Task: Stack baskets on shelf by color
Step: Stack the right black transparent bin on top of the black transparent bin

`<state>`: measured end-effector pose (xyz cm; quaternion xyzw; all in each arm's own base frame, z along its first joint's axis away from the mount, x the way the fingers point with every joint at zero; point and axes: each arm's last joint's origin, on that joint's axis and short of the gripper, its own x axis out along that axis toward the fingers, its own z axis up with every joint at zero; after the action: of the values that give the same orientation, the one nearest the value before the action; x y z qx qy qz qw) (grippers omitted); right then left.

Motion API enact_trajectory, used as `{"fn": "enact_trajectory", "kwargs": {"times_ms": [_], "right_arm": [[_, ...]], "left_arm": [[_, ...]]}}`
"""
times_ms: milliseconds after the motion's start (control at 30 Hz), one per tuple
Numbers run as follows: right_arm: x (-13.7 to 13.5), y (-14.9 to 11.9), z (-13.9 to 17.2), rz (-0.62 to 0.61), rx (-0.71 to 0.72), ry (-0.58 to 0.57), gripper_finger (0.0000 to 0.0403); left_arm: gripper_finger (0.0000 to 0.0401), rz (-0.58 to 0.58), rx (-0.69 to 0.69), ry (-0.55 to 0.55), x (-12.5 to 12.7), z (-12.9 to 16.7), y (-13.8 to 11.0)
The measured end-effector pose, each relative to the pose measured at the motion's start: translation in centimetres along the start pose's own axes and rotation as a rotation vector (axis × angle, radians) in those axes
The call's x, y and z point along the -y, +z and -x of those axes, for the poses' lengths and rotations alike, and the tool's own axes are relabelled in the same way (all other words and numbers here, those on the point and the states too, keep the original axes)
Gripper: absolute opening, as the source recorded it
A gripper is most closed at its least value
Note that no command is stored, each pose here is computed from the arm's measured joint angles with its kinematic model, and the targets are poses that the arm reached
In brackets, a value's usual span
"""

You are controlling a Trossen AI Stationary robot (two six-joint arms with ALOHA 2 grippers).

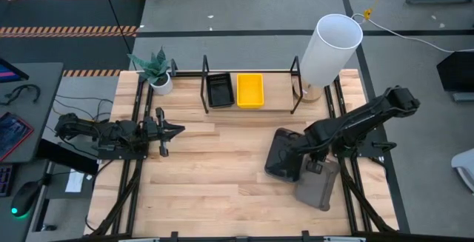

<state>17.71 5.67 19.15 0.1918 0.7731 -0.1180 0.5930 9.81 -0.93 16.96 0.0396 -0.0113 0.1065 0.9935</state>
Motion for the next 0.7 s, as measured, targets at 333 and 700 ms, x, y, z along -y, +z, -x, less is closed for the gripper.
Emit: {"fn": "enact_trajectory", "kwargs": {"times_ms": [333, 700], "right_arm": [[0.6, -1.8, 6.8, 0.026, 0.076, 0.063, 0.0006], [1.2, -3.1, 15.6, 0.012, 0.282, 0.172, 0.0003]], "left_arm": [[0.0028, 0.0, 0.0, 0.0, 0.0, 0.0, 0.0], [0.003, 0.0, 0.0, 0.0, 0.0, 0.0, 0.0]]}}
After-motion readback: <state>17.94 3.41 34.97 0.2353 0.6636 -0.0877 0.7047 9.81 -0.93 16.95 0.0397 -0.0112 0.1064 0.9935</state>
